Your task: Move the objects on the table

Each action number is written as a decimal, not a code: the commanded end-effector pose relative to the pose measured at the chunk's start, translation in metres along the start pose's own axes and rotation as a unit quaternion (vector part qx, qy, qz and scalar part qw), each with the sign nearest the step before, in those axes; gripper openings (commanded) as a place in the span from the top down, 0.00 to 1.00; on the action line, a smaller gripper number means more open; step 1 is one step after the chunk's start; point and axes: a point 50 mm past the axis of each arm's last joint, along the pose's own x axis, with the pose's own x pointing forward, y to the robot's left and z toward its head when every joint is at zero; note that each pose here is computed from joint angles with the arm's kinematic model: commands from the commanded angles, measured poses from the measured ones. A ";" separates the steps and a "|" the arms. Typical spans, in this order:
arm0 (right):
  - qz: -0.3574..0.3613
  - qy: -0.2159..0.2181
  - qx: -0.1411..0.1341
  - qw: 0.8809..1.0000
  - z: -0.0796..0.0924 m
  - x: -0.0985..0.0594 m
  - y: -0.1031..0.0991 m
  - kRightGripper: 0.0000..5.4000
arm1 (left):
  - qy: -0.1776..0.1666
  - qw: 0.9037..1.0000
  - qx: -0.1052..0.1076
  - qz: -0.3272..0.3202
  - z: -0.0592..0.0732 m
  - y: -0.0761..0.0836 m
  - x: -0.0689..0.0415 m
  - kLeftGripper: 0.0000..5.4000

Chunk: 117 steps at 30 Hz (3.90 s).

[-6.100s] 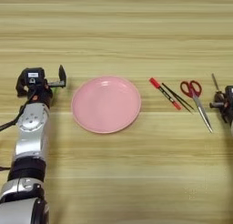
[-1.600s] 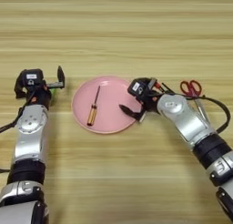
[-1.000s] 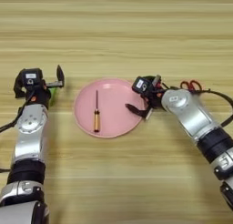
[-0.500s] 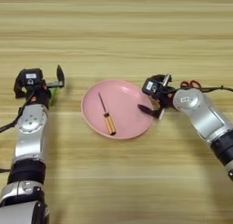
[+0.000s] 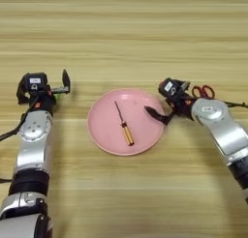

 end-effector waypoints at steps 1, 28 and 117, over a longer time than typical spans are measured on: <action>-0.019 -0.012 0.031 0.999 -0.002 -0.008 -0.004 0.00 | 0.013 1.000 0.001 -0.005 -0.004 -0.001 -0.001 0.00; -0.236 -0.017 0.092 0.967 -0.047 -0.057 -0.069 0.00 | 0.010 1.000 0.004 -0.001 -0.004 -0.001 -0.001 0.00; -0.307 0.164 0.124 0.929 -0.133 -0.095 -0.100 0.00 | 0.009 1.000 0.000 0.009 -0.002 0.002 0.001 0.00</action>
